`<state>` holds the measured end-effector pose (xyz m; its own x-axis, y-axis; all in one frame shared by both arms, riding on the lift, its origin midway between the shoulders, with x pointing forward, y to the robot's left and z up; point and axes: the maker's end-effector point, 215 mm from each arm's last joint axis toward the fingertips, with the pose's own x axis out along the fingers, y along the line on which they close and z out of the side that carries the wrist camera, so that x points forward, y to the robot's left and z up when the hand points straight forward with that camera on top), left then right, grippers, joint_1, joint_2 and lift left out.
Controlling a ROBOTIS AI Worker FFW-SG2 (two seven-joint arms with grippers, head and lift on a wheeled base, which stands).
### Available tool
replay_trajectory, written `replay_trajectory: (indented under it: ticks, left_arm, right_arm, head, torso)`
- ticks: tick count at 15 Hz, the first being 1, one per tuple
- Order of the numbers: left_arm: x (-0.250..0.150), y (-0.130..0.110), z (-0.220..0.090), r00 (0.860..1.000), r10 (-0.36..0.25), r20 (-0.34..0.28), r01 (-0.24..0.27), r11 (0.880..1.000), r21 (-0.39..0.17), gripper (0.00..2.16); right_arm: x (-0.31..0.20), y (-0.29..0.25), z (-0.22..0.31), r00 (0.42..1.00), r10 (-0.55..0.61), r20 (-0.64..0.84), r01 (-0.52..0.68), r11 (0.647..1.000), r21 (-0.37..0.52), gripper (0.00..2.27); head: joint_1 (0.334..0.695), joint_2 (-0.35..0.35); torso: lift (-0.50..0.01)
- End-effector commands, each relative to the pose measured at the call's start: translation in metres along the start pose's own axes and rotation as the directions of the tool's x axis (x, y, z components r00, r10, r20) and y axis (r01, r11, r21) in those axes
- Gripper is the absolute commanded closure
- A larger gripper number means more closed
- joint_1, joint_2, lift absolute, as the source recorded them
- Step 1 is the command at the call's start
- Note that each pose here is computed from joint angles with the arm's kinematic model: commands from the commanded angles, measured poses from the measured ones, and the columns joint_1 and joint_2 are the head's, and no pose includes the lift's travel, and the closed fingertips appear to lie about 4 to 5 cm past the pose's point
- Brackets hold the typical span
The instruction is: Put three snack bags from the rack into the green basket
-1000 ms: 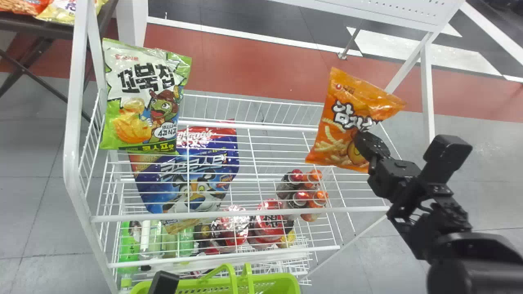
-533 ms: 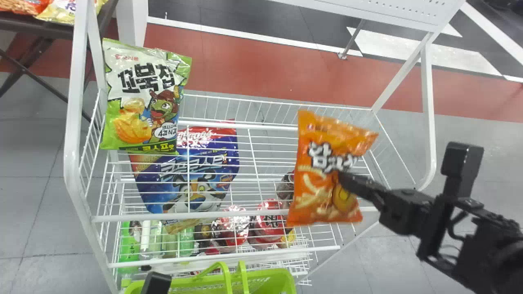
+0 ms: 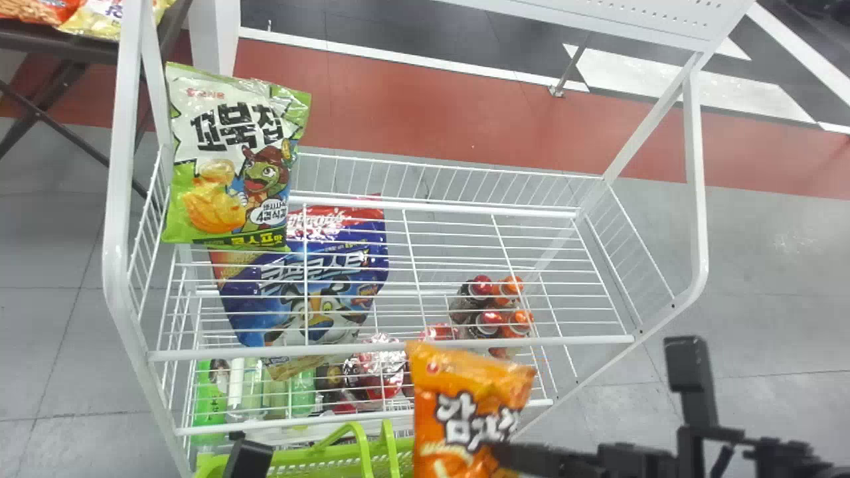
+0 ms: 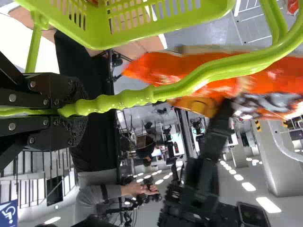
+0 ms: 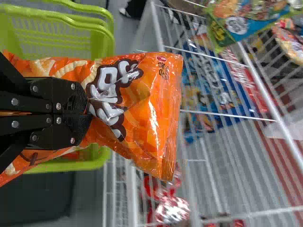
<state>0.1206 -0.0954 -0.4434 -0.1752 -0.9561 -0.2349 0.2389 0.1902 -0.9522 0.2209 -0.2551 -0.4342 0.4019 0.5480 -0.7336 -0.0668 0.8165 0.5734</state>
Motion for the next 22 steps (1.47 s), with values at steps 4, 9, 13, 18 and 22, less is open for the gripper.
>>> replay_trajectory:
  ticks: [4,9,13,18,22]
  left_arm:
    - [0.001,-0.001,0.0,1.0,-0.001,0.0,0.001,1.0,0.001,1.41]
    - [0.004,-0.002,-0.001,1.0,-0.003,-0.006,0.003,1.0,0.003,1.41]
    - [0.004,-0.002,-0.001,1.0,-0.002,-0.007,0.002,1.0,0.003,1.41]
    - [0.004,-0.002,0.001,1.0,-0.001,-0.007,0.001,1.0,0.006,1.41]
    - [0.003,-0.002,0.001,1.0,-0.002,-0.004,0.002,1.0,0.007,1.41]
  right_arm:
    - [0.058,0.007,-0.097,0.969,0.098,-0.227,-0.065,0.987,0.149,2.23]
    - [0.123,-0.012,-0.096,0.98,0.01,-0.2,-0.006,1.0,0.02,2.23]
    - [0.162,-0.02,-0.119,0.971,-0.024,-0.236,0.015,0.999,-0.039,2.23]
    - [0.168,0.005,-0.169,0.93,0.034,-0.366,-0.08,0.991,-0.112,2.22]
    - [0.139,-0.006,-0.157,0.935,-0.063,-0.35,0.003,0.986,-0.168,0.0]
  head:
    - [0.695,-0.35]
    - [0.695,-0.35]
    - [0.695,-0.35]
    - [0.695,-0.35]
    - [0.695,-0.35]
  torso:
    - [0.0]
    - [0.0]
    - [0.0]
    - [0.0]
    - [0.0]
